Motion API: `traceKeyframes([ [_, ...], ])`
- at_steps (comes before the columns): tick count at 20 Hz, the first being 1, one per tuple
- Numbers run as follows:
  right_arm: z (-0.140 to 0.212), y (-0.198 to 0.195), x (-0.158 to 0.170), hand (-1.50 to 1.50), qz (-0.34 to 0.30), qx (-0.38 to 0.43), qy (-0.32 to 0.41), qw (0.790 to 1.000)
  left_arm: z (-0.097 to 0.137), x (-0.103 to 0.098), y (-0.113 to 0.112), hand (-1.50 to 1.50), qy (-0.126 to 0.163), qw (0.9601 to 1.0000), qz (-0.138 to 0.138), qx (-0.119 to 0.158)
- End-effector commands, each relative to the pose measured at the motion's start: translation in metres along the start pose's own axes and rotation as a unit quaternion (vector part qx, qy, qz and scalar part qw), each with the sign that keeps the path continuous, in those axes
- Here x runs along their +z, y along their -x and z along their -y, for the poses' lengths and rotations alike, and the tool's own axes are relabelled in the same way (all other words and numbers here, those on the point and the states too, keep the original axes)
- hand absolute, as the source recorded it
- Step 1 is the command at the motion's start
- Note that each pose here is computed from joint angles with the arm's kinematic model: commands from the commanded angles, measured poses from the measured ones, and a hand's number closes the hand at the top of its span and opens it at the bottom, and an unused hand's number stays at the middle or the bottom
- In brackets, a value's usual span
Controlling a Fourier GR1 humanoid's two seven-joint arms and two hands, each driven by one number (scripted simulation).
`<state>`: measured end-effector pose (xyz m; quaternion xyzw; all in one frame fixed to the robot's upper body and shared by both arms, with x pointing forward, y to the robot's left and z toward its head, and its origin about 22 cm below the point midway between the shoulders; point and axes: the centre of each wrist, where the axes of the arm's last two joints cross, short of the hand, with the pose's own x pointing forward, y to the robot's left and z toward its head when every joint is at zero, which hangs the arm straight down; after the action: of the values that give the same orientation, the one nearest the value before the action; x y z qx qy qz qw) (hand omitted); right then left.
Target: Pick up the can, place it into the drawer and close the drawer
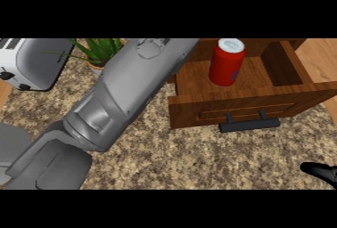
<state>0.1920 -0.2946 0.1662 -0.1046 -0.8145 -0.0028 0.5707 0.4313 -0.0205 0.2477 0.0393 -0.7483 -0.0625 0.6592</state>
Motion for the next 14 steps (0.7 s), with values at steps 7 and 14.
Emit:
traceKeyframes([
  [7, -0.004, -0.005, -0.004, -1.5, 0.039, 0.063, -0.03, 0.997, 0.0, -0.003, 0.001, -1.5, -0.035, 0.9993, 0.009, 0.001],
  [14, -0.017, -0.019, -0.024, -1.5, 0.093, 0.169, -0.067, 0.979, 0.002, -0.003, -0.012, -1.5, -0.034, 0.9985, 0.001, 0.043],
])
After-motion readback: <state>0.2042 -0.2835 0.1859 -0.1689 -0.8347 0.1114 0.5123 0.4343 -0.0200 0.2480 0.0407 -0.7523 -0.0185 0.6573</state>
